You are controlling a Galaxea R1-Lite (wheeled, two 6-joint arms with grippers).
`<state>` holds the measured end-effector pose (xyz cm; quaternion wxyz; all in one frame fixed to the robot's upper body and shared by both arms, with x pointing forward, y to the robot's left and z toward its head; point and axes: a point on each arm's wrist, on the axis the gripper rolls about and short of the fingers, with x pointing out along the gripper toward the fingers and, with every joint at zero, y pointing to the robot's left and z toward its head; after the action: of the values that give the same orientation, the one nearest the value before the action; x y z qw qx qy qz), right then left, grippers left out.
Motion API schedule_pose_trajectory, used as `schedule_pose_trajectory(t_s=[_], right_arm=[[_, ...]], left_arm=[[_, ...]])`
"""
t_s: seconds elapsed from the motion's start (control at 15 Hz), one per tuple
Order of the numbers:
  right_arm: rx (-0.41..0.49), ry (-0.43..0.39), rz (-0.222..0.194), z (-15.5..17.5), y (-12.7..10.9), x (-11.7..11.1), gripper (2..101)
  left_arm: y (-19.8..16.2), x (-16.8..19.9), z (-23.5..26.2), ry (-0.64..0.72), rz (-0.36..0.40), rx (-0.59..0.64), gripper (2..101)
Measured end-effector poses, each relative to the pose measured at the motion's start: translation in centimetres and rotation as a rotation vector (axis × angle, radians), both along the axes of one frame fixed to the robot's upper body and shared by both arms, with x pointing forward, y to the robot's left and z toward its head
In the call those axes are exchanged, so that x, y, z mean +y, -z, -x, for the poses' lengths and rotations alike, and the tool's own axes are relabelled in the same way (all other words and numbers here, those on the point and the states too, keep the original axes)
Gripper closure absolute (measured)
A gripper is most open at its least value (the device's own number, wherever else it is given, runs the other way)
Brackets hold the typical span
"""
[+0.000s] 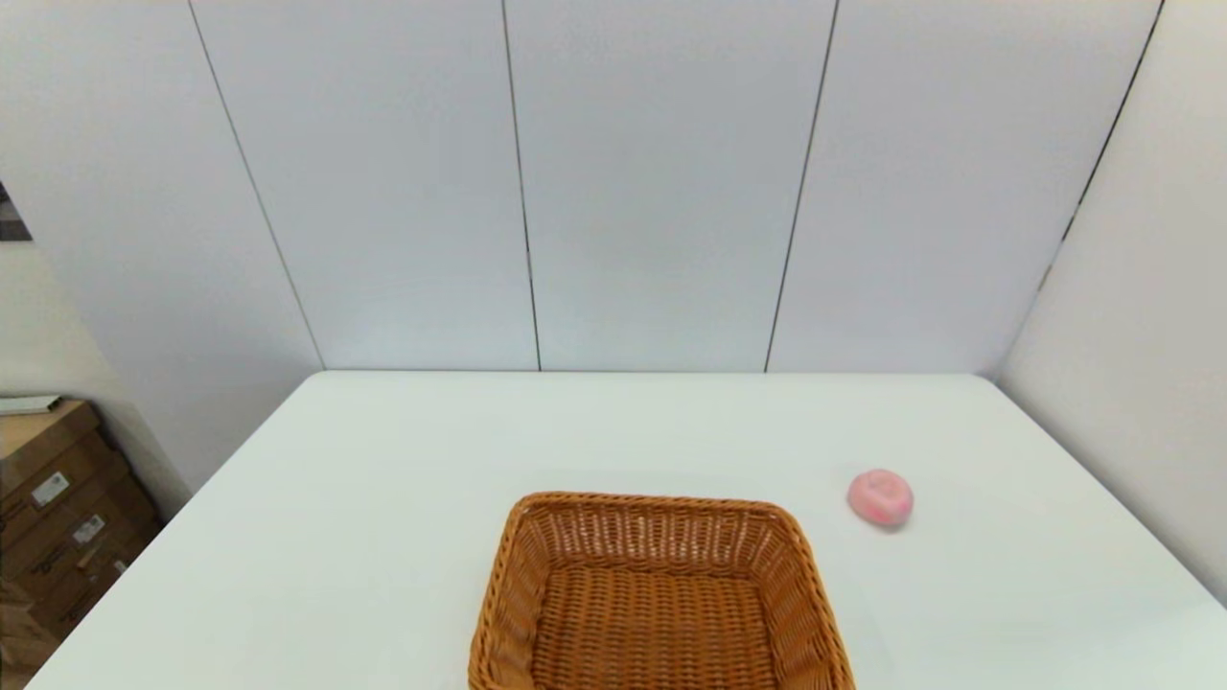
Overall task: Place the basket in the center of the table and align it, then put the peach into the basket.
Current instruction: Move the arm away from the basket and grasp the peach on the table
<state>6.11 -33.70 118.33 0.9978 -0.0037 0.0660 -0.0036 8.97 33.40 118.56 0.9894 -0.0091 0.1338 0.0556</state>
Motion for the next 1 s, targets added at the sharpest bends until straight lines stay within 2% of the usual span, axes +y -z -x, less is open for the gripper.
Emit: schedule_pose_trajectory(t_s=[0.4, 0.53, 0.73, 0.87, 1.0], right_arm=[[0.0, 0.006, -0.005, 0.0, 0.0, 0.0, 5.2], [0.0, 0.007, -0.005, 0.0, 0.0, 0.0, 5.2], [0.003, 0.011, -0.003, 0.0, 0.0, 0.0, 5.2], [-0.021, 0.007, -0.011, 0.3, -1.2, 0.0, 5.2], [-0.025, 0.007, -0.04, 0.3, -3.6, 0.0, 5.2]], left_arm=[[0.0, 0.0, 0.0, 0.007, 0.0, -0.002, 5.4], [0.0, 0.0, 0.2, 0.071, -0.002, -0.022, 5.4], [0.0, 0.0, 0.6, 0.096, 0.002, -0.08, 5.4], [0.1, 0.0, 1.1, 0.093, 0.003, -0.142, 5.4], [0.2, 0.0, 1.6, 0.088, 0.002, -0.208, 5.4]])
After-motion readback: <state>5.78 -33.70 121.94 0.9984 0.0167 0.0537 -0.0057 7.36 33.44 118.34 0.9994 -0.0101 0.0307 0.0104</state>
